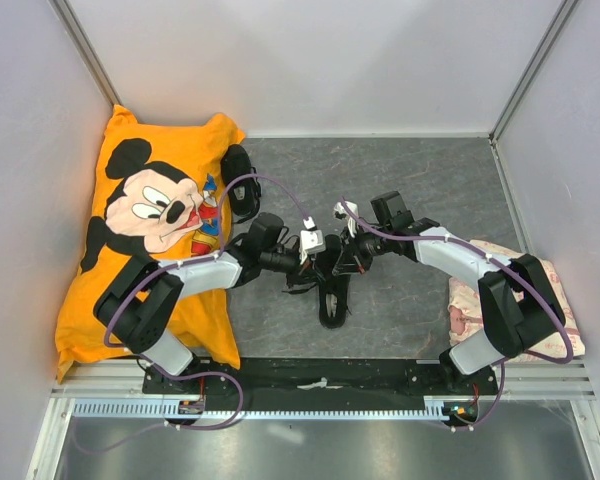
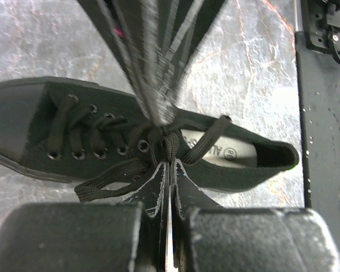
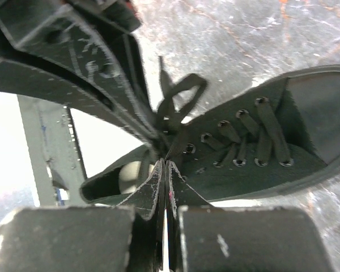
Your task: Tie the shoes
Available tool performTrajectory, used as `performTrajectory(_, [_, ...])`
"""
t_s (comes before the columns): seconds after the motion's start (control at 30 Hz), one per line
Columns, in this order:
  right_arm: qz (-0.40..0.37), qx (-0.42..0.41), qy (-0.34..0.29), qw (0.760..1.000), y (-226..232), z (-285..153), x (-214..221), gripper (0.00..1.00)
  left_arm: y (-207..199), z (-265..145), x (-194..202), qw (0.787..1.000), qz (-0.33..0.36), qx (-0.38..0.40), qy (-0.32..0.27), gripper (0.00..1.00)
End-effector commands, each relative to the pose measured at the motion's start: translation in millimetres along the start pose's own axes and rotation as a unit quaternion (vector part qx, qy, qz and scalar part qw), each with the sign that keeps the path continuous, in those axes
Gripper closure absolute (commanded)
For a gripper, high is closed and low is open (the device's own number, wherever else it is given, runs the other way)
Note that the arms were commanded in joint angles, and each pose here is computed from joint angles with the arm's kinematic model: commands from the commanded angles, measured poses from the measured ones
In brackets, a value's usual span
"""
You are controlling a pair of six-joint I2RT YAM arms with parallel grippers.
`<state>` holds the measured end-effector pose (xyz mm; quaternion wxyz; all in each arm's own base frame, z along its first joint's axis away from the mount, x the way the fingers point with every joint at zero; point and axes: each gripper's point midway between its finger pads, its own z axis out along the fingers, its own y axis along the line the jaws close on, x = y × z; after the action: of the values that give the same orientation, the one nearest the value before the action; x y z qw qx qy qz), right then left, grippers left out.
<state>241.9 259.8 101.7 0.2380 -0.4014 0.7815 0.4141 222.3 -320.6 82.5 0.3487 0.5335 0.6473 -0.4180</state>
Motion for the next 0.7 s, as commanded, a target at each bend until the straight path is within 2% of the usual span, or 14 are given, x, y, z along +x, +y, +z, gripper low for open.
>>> performTrajectory(0.0, [-0.022, -0.033, -0.027, 0.999, 15.9, -4.8, -15.4, 1.00, 10.2, 2.2, -13.7, 1.000, 0.004, -0.010, -0.006, 0.98])
performTrajectory(0.33, [-0.022, -0.037, -0.030, 0.999, 18.7, -6.1, -16.0, 1.00, 12.6, 4.5, -9.1, 1.000, -0.011, -0.013, 0.015, 0.98])
performTrajectory(0.67, [-0.021, -0.040, -0.027, 0.999, 19.8, -5.4, -11.4, 1.00, 5.3, 10.7, -27.2, 1.000, -0.021, -0.001, 0.004, 0.98])
